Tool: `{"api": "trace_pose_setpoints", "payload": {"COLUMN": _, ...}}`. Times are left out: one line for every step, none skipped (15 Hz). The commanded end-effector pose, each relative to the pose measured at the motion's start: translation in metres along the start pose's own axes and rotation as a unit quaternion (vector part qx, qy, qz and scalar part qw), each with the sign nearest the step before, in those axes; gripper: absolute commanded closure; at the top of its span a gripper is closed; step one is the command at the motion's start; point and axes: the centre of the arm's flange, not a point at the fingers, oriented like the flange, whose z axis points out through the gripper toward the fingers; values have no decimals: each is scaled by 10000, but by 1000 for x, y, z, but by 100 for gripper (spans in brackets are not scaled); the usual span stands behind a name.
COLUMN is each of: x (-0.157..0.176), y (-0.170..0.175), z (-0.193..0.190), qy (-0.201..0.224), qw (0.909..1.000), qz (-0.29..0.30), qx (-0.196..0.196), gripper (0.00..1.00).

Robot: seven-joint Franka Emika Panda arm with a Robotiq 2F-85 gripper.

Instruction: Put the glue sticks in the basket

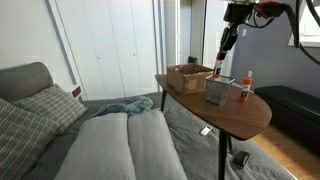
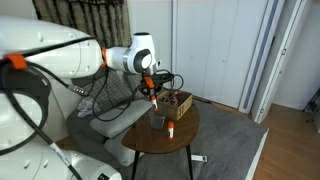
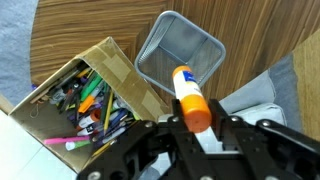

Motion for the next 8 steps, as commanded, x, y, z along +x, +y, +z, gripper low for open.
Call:
{"api": "trace_pose_setpoints", "payload": {"x": 4, "y": 14, "z": 24, "qy": -163, "qw": 9999, "qz": -40, "qx": 21, "gripper": 92}}
{"api": "trace_pose_setpoints", "payload": {"x": 4, "y": 15, "z": 31, "qy": -213, "qw": 9997, "qz": -39, "qx": 95, "gripper": 92}}
{"api": "trace_pose_setpoints", "payload": {"x": 5, "y": 14, "z": 37, "qy": -266, "qw": 9995, "qz": -34, "qx": 156, "gripper": 92}}
{"api": "trace_pose_setpoints", "payload": {"x": 5, "y": 14, "z": 43, "qy": -315, "qw": 9993, "qz": -41, "qx": 195, "gripper": 92}}
{"api": "trace_pose_setpoints", "payload": {"x": 5, "y": 14, "z": 48, "qy": -356, "qw": 9991, "qz": -44, "qx": 242, "gripper": 92}}
{"api": "trace_pose_setpoints", "payload": {"x": 4, "y": 14, "z": 52, "qy": -398, "qw": 9988, "qz": -43, "qx": 265, "gripper": 92}}
{"api": "trace_pose_setpoints", "payload": {"x": 3, "y": 15, "z": 57, "qy": -432, "qw": 9986, "qz": -32, "qx": 313, "gripper": 92}}
{"api": "trace_pose_setpoints", "payload": {"x": 2, "y": 15, "z": 60, "qy": -465, "qw": 9984, "qz": -24, "qx": 335, "gripper": 92}}
